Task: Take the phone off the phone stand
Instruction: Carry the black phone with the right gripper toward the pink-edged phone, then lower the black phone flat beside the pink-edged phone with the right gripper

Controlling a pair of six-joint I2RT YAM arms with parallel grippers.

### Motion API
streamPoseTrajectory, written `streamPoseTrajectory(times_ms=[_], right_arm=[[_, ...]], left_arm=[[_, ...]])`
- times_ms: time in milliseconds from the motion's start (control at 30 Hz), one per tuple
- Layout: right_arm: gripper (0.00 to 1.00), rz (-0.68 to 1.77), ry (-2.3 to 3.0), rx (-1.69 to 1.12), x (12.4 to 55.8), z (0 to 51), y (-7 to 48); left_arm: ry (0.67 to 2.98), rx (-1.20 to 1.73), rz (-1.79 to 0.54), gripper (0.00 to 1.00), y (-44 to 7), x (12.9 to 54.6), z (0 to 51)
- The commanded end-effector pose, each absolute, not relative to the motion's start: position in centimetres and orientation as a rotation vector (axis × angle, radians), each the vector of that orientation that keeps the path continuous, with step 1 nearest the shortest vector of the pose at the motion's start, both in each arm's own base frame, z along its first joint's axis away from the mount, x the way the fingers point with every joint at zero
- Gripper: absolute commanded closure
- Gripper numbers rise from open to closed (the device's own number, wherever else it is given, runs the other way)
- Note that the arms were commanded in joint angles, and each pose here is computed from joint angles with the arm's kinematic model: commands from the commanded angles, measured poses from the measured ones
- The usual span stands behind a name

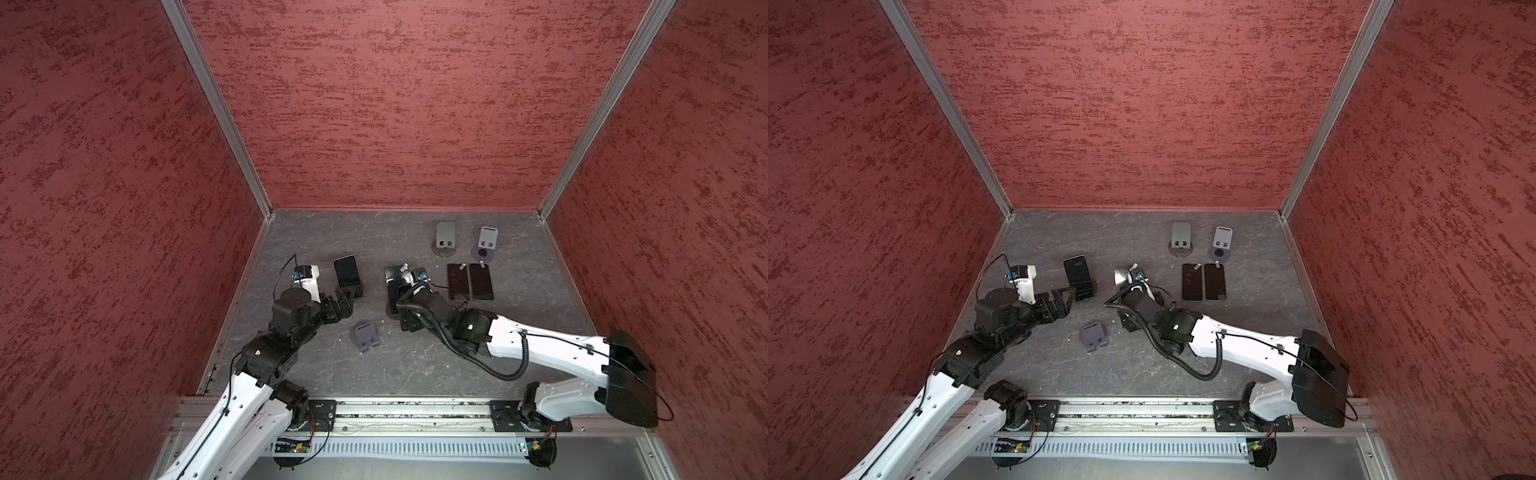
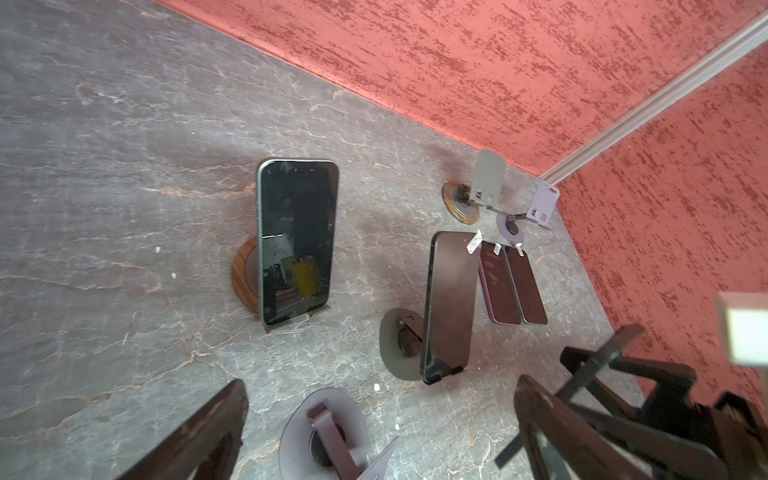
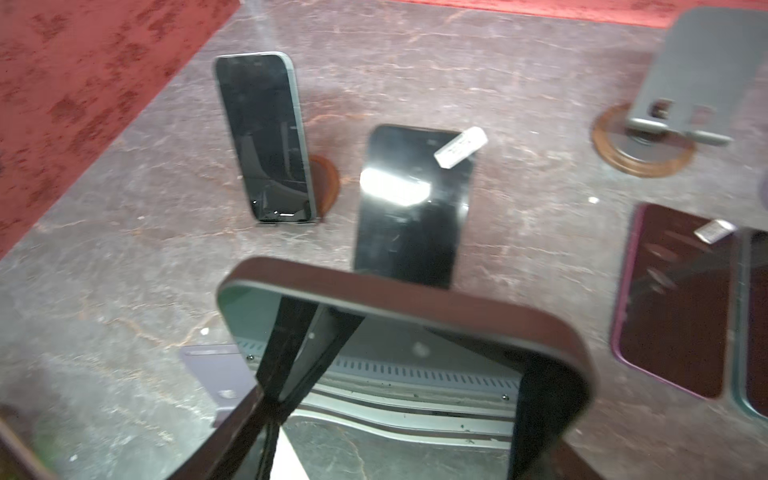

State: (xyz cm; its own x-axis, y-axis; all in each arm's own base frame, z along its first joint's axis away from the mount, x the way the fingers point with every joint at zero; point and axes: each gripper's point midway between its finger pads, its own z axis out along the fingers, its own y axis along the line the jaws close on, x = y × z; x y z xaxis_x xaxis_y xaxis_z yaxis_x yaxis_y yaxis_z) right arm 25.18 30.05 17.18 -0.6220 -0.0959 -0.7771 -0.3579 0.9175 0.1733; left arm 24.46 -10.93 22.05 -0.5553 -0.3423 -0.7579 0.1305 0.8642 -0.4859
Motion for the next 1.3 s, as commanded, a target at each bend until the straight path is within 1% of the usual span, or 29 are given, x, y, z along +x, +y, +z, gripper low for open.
streamPoseTrajectory(times_ms=[0, 233, 667, 933, 1267], right_arm=[[0.41, 0.37, 2.21, -0.195, 26.5, 17.6, 27.7], [0.4, 0.33, 2.267, -0.132, 28.3, 14.8, 25.3], [0.39, 0.269, 2.458, -0.117, 32.3, 8.7, 24.6], [0.39, 0.24, 2.522, -0.102, 35.2, 6.8, 24.3], [0.39, 0.266, 2.592, -0.091, 37.9, 4.5, 23.9]], left_arm=[[2.027, -0.084, -0.655, 0.01, -12.1, 24.6, 22.9], [2.009, -0.035, -0.654, 0.0, -12.8, 24.4, 23.3], [2.042, -0.052, -0.584, 0.01, -11.9, 24.3, 22.2], [2.063, -0.053, -0.533, 0.0, -11.5, 24.5, 21.2], [2.057, -0.038, -0.499, 0.01, -11.3, 25.0, 21.1]])
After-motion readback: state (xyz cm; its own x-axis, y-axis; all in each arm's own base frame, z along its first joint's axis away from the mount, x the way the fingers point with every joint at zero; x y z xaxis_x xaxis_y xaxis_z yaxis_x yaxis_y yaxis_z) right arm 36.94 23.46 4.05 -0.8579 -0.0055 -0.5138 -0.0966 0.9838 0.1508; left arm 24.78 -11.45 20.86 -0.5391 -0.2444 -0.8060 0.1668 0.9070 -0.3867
